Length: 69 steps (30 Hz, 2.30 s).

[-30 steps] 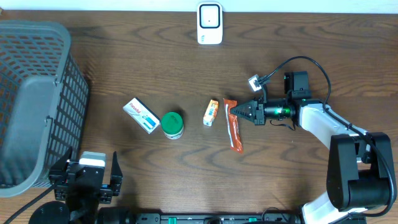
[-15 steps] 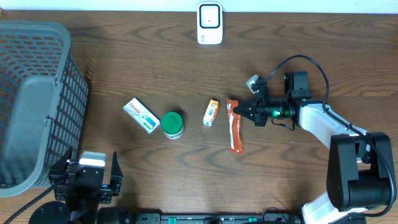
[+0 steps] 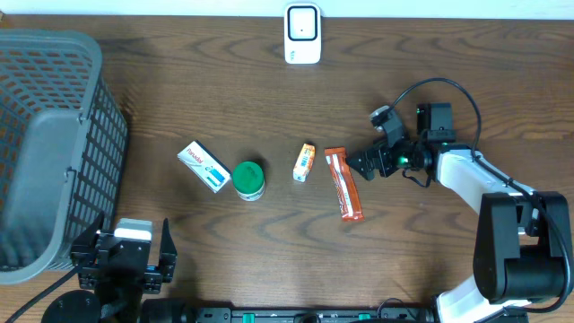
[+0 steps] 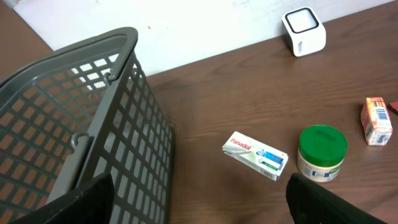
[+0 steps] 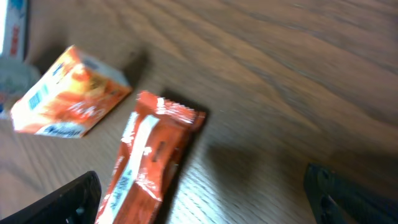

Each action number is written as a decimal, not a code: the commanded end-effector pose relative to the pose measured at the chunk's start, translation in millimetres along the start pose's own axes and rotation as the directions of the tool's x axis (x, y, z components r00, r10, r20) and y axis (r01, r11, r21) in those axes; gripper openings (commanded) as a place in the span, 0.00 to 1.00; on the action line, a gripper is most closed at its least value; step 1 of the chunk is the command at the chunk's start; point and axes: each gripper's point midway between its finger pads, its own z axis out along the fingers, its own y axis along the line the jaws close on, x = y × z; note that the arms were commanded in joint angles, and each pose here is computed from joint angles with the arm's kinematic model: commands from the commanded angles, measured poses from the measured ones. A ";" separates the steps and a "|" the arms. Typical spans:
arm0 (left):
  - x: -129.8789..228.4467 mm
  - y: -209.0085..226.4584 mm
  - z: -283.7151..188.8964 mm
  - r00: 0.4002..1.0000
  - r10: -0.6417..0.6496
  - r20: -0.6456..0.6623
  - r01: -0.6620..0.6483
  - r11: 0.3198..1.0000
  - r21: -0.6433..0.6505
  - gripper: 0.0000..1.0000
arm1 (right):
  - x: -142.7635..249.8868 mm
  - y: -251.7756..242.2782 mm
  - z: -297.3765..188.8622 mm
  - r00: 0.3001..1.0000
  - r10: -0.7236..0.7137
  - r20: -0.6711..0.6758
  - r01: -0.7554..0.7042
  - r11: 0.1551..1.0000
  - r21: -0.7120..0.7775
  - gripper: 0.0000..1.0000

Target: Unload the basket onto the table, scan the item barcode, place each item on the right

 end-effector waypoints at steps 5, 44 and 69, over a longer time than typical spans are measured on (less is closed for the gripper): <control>0.4 -0.3 1.0 1.000 -0.012 -0.004 0.012 1.000 0.003 0.86 | 2.8 27.4 -7.0 0.986 0.168 -0.009 -0.167 0.971 -0.169 0.99; 0.5 -0.4 1.0 1.000 -0.012 -0.005 0.012 1.000 0.003 0.86 | 133.6 22.2 41.9 0.789 0.405 -0.462 -0.449 0.893 0.015 0.01; 0.4 -0.3 1.0 1.000 -0.012 -0.004 0.012 1.000 0.003 0.86 | -40.7 105.7 -76.6 0.970 0.245 0.001 -0.237 0.940 -0.244 0.01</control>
